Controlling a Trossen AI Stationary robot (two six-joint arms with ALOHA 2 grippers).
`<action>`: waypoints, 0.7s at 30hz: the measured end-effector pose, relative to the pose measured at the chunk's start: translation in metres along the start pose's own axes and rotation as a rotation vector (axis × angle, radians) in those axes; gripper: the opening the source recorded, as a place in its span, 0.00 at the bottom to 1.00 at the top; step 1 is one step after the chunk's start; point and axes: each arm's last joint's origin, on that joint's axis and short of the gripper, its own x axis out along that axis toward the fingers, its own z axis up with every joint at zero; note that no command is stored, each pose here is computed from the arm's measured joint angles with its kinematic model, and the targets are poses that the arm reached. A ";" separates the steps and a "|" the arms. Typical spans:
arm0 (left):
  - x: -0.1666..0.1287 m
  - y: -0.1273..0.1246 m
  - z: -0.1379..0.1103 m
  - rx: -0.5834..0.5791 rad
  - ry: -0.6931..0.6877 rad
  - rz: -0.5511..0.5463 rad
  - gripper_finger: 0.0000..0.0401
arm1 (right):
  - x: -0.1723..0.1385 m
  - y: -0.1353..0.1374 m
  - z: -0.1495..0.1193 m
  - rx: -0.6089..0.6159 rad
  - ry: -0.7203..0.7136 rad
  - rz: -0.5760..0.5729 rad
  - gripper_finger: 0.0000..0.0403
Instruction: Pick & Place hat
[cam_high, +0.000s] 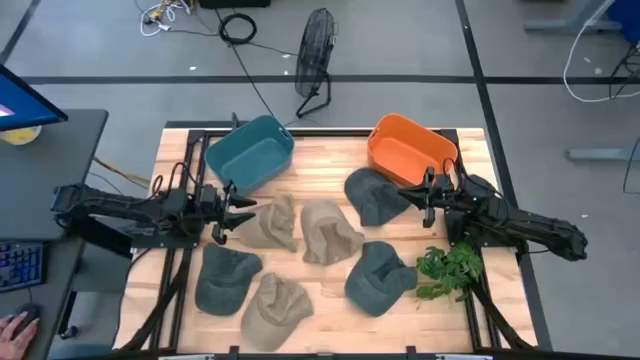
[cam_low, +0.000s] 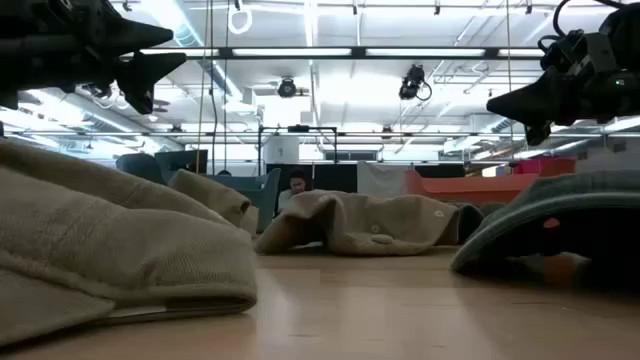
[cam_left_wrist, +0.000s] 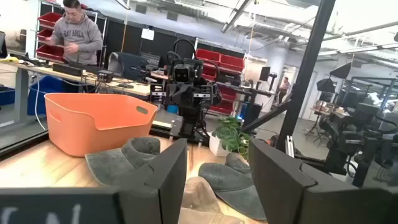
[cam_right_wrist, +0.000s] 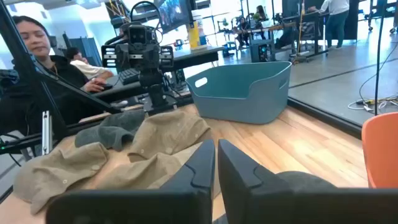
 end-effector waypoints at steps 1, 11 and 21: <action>0.000 0.000 0.000 0.000 0.000 0.000 0.44 | 0.000 0.000 0.000 0.000 0.000 0.000 0.06; 0.000 0.000 0.000 -0.001 -0.001 0.000 0.44 | 0.000 0.000 0.000 -0.053 0.000 -0.001 0.06; 0.000 -0.001 0.011 -0.080 -0.111 0.009 0.44 | 0.000 0.000 0.003 0.073 -0.039 -0.016 0.06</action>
